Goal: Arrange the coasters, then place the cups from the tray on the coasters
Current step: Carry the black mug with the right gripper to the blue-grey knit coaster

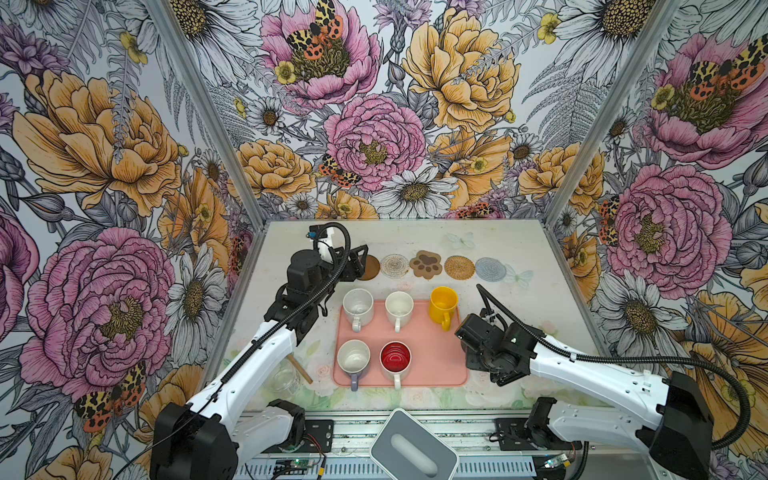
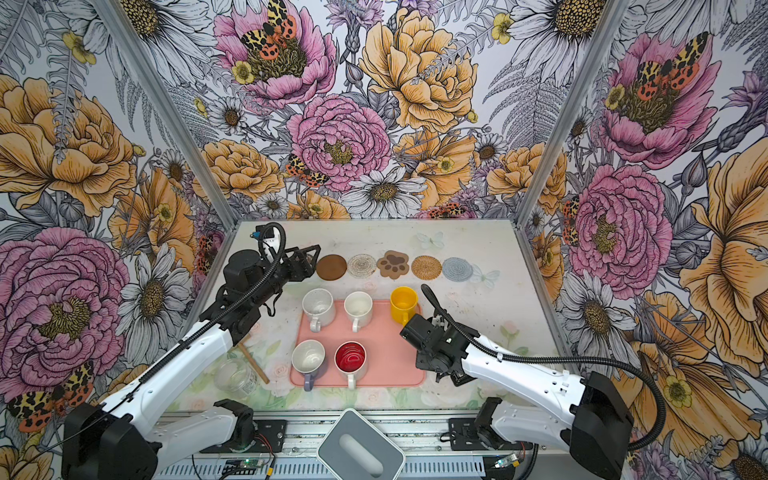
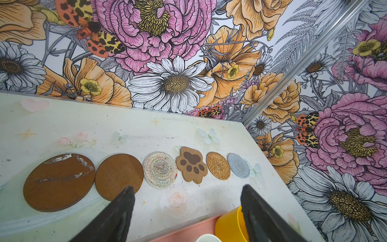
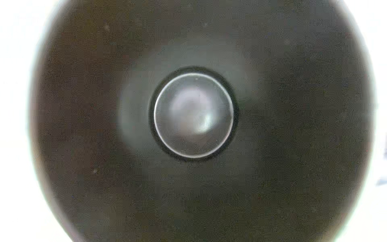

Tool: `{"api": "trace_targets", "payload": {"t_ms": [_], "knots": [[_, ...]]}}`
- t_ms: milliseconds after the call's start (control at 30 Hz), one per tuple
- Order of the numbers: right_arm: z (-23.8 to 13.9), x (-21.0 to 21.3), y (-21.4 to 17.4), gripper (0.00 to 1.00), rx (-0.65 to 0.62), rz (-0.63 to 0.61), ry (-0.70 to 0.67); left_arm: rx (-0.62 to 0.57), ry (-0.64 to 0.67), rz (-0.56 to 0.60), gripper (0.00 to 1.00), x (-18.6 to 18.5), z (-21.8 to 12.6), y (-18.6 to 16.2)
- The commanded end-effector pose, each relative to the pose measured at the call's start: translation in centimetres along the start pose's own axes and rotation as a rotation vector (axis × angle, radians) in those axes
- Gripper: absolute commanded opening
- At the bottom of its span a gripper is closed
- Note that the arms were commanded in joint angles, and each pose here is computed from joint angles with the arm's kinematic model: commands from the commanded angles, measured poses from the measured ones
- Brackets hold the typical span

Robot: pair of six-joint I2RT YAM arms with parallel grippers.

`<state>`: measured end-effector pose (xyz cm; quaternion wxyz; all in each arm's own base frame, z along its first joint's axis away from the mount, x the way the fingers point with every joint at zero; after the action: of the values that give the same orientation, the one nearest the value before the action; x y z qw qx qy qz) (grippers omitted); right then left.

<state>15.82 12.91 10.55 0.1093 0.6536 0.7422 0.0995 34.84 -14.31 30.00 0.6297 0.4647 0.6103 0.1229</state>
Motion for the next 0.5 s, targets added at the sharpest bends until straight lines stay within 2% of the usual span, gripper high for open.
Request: {"api": "trace_targets", "payload": {"t_ms": [0,333,467], "knots": [[-1.4,-0.7,2.7,0.00,-0.102,-0.044,-0.015,-0.022,-0.018,0.026,0.81,-0.8,0.2,0.8],[-2.3,-4.5,7.3,0.00,-0.159,-0.035,-0.109,-0.019,-0.025,0.024,0.81,-0.9,0.5,0.8],[-2.4,-5.3,9.6,0.00,-0.195,-0.042,-0.094,-0.019,-0.015,0.027,0.81,-0.7,0.5,0.8]]}}
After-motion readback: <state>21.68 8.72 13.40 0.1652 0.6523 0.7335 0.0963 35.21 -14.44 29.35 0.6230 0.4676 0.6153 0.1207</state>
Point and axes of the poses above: each gripper's point midway between its finger pads, its own z axis out along the fingers, its own x axis along the line the jaws close on, y = z × x, the point moved 2 cm from there along -z, back along the fingers, and after that the axes turned 15 degrees about -z, right-handed, at the moved point
